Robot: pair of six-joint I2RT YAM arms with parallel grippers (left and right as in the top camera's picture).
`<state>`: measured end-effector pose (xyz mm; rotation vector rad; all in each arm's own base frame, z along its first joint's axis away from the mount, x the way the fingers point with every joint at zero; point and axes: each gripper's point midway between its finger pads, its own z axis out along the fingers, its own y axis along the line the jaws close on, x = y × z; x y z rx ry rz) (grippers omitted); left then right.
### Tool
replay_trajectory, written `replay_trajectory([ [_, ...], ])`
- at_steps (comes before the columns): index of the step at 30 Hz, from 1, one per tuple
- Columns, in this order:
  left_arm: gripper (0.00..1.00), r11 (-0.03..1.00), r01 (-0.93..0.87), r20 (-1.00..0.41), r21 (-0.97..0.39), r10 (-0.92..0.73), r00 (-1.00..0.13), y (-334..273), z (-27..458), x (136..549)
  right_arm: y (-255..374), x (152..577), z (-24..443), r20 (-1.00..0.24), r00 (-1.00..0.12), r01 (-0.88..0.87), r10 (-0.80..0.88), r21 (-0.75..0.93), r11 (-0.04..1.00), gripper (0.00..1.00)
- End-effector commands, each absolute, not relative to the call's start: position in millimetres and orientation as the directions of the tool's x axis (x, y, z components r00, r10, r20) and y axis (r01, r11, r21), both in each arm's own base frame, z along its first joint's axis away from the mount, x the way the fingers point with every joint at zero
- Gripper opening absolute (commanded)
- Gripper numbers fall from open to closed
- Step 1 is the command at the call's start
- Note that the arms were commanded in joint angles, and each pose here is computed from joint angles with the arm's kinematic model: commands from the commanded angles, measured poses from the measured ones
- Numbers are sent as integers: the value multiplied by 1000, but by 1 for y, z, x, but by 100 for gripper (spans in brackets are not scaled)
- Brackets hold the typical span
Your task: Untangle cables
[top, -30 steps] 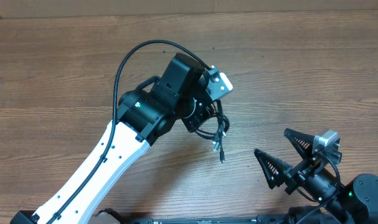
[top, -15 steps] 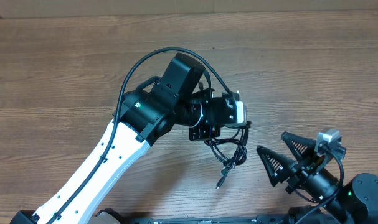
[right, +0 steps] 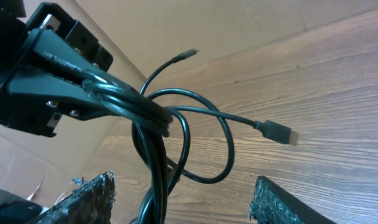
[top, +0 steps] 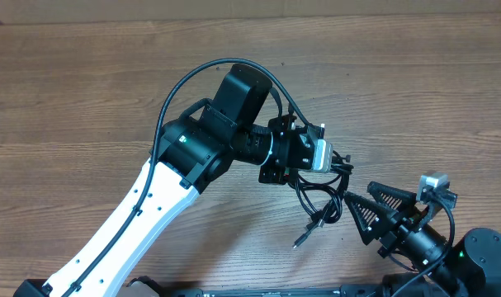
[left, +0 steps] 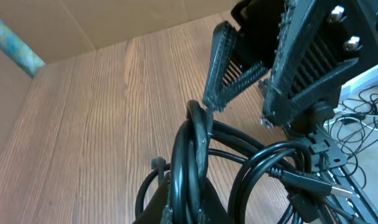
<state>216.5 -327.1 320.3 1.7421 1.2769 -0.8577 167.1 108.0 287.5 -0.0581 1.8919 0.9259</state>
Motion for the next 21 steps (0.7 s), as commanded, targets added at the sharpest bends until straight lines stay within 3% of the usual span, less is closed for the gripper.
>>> replay_trajectory([
  [1, 4, -222, 945, -884, 238, 354, 306, -332, 340, 204, 113, 161, 301, -801, -498, -460, 333, 570, 681, 69],
  [9, 5, -270, 933, -887, 239, 329, 323, -350, 333, 198, 113, 161, 301, -801, -497, -460, 333, 569, 682, 52],
  [21, 4, -269, 937, -892, 222, 332, 307, -353, 332, 197, 101, 168, 289, -788, -503, -376, 355, 569, 731, 12],
])
